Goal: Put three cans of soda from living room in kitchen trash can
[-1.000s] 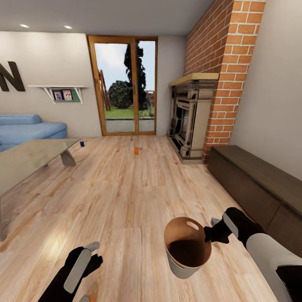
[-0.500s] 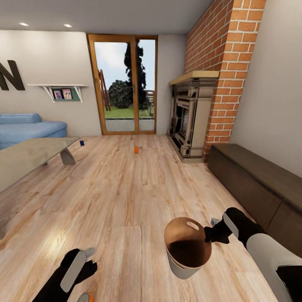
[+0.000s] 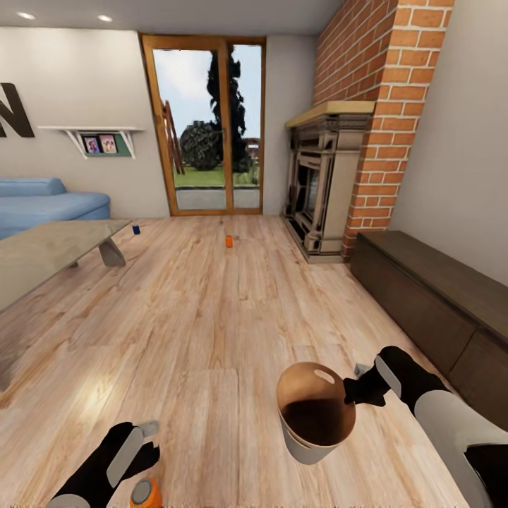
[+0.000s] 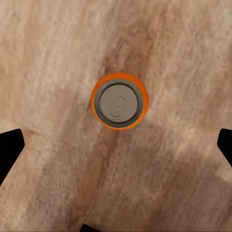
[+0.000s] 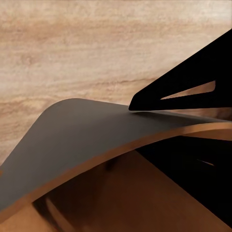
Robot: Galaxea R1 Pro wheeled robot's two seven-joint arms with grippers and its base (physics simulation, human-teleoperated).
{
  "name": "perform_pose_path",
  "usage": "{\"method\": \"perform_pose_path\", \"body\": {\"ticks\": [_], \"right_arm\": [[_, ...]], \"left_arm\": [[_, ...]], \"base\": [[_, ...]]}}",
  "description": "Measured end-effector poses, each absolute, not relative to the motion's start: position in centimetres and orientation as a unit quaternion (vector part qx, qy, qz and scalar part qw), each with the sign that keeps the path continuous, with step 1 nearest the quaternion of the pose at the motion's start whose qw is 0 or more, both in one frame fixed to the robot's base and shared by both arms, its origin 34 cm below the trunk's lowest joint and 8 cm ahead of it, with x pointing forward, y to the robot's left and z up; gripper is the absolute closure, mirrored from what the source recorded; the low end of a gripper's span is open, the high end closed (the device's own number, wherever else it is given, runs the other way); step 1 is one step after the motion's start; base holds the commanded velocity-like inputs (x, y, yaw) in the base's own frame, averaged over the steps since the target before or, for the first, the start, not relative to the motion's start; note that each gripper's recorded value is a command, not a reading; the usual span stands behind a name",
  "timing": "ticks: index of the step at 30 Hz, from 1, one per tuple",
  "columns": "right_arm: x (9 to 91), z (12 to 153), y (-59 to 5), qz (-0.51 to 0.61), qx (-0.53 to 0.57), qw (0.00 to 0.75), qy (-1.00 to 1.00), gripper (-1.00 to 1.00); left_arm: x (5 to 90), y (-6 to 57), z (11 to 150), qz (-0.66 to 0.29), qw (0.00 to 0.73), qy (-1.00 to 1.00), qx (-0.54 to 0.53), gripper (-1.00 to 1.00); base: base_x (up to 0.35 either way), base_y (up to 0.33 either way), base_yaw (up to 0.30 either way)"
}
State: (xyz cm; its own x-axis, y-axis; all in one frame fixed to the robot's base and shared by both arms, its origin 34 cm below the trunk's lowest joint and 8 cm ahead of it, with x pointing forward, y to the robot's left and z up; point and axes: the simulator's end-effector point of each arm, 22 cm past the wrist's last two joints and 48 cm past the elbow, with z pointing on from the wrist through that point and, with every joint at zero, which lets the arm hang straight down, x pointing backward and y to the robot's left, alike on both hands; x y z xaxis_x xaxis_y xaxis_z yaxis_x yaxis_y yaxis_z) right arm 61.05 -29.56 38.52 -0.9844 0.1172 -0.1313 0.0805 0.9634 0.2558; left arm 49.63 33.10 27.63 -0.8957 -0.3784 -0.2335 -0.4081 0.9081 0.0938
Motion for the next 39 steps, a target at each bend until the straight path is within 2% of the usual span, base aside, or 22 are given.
{"method": "perform_pose_path", "body": {"ticks": [25, 33, 39], "right_arm": [[59.8, 33.2, -29.7, 0.123, 0.057, 0.026, 0.99, 1.0], [62.6, 34.0, -29.2, 0.13, 0.046, 0.06, 0.989, 1.0], [62.5, 32.8, -29.6, 0.12, 0.04, 0.053, 0.991, 1.0]], "left_arm": [[52.3, 33.3, 24.8, 0.053, 0.107, 0.971, -0.208, -1.0], [51.6, 33.4, 23.2, 0.058, 0.095, 0.972, -0.208, -1.0], [51.0, 33.4, 22.1, 0.061, 0.084, 0.973, -0.208, -1.0]], "base": [[0.0, 0.0, 0.0], [0.0, 0.0, 0.0], [0.0, 0.0, 0.0]]}}
